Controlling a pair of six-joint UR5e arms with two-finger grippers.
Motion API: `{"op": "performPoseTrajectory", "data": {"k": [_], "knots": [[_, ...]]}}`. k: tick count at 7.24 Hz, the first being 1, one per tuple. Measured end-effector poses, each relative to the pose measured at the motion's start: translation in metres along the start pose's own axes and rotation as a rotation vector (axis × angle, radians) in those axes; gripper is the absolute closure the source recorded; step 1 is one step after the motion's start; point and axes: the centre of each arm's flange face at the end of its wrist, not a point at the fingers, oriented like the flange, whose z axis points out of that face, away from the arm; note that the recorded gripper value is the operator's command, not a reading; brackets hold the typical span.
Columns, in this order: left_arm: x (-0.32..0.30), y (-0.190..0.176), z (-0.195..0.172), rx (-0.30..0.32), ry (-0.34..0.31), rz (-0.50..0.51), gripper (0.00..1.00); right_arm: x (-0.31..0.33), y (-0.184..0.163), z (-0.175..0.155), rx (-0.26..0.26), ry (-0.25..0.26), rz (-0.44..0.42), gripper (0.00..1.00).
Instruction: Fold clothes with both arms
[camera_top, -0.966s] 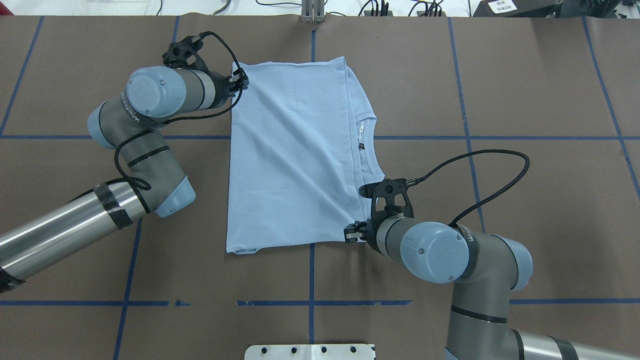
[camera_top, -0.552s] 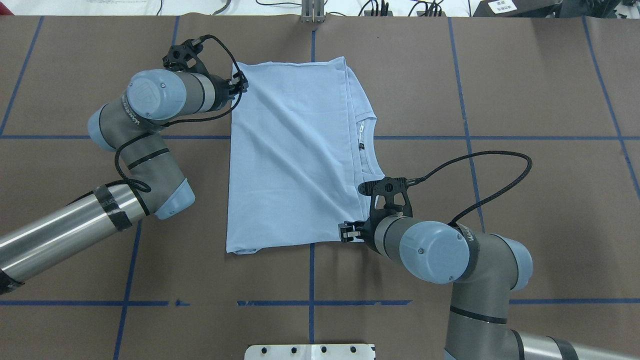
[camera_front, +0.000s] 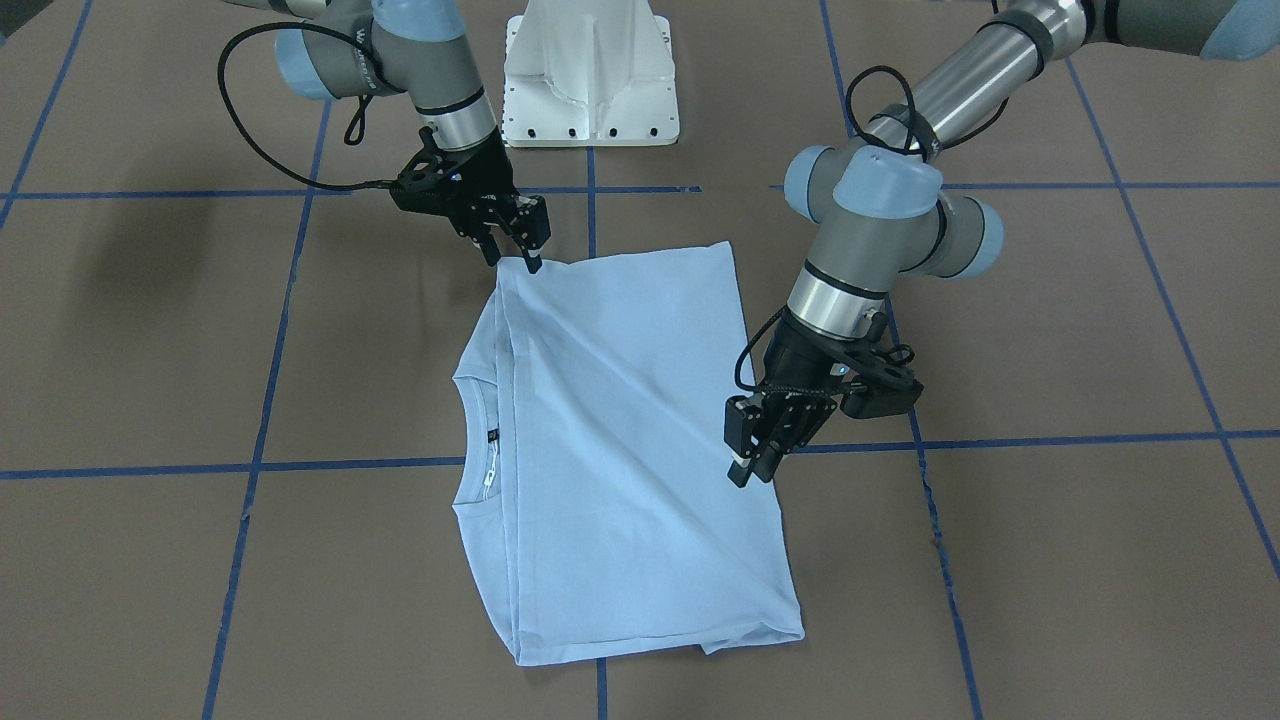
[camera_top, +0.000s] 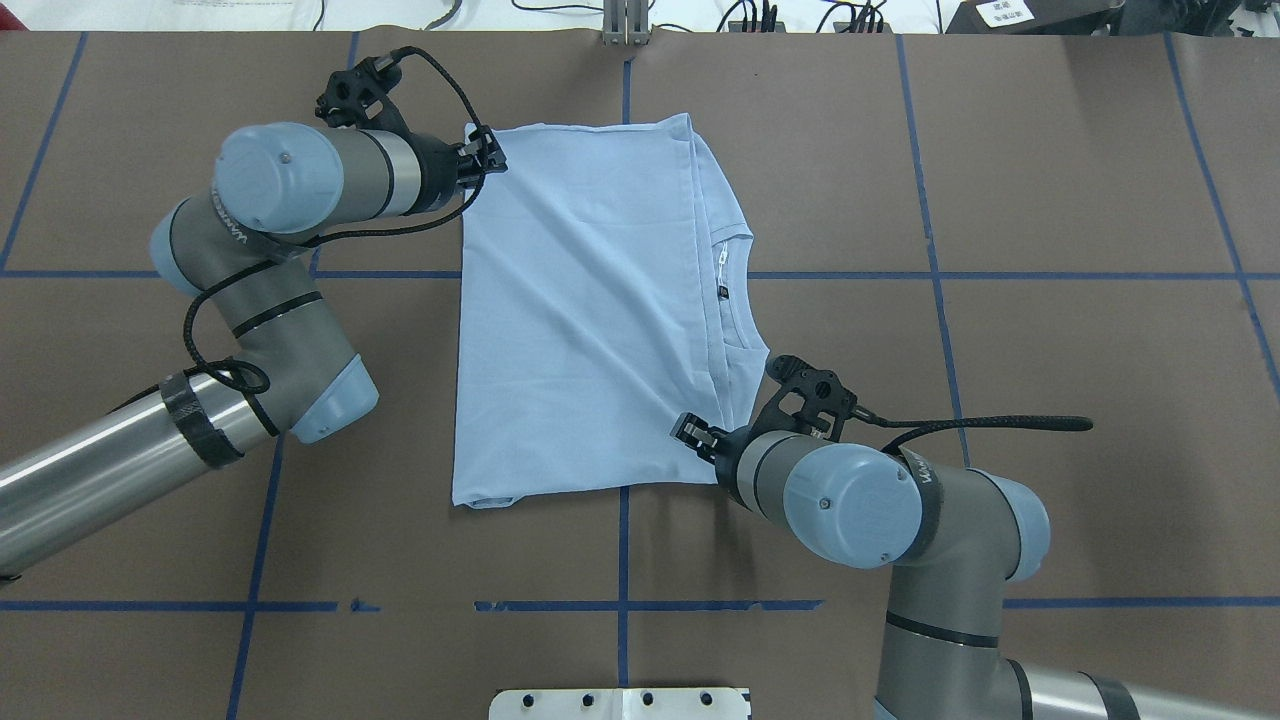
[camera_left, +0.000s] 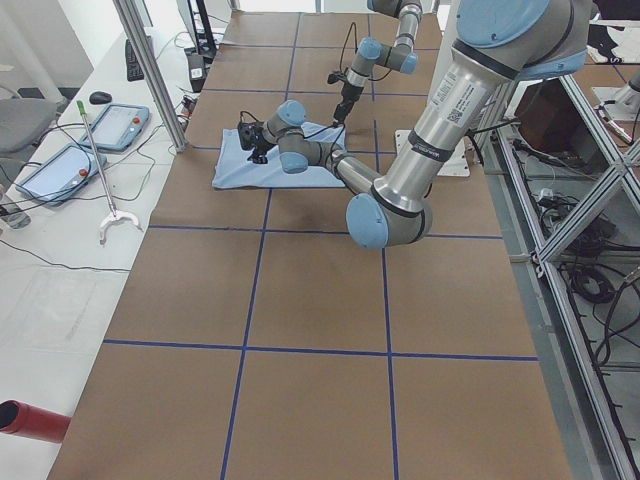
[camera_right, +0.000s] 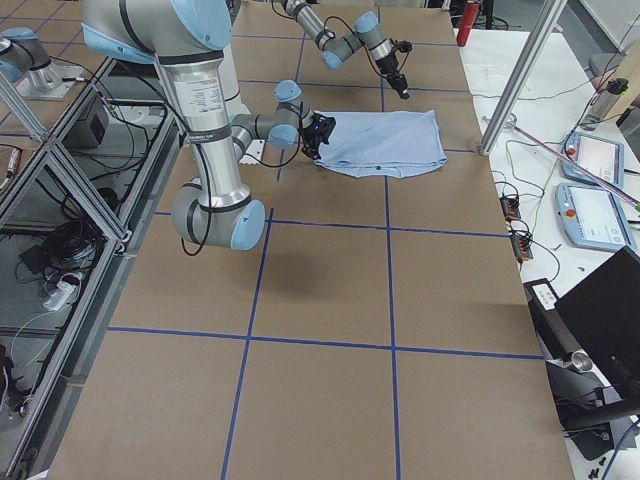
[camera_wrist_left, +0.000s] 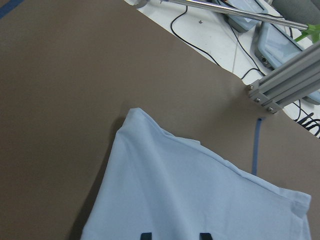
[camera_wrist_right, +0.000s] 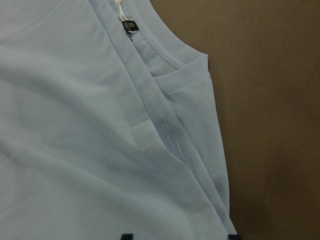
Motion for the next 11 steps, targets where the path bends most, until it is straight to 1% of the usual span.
{"op": "performPoseTrajectory", "data": {"k": [1, 3, 4, 5, 6, 7, 11], "knots": [[0.007, -0.003, -0.017, -0.024, 0.027, -0.003, 0.57, -0.001, 0.002, 0.008, 0.003, 0.012, 0.048, 0.22], [0.008, -0.004, -0.026, -0.038, 0.039, -0.007, 0.57, 0.000, 0.004, 0.021, 0.009, 0.032, 0.084, 0.22], [0.007, -0.004, -0.026, -0.039, 0.038, -0.008, 0.57, 0.002, 0.005, 0.024, 0.008, 0.040, 0.088, 0.24], [0.005, -0.004, -0.026, -0.041, 0.034, -0.009, 0.57, 0.004, 0.006, 0.026, 0.009, 0.046, 0.088, 0.34], [0.001, -0.003, -0.025, -0.041, 0.029, -0.010, 0.57, 0.005, 0.006, 0.029, 0.010, 0.050, 0.089, 0.46], [-0.001, -0.003, -0.025, -0.041, 0.025, -0.010, 0.57, 0.004, 0.007, 0.031, 0.011, 0.052, 0.090, 0.99], [-0.005, -0.002, -0.024, -0.042, 0.020, -0.011, 0.57, 0.004, 0.007, 0.031, 0.007, 0.054, 0.082, 1.00]]}}
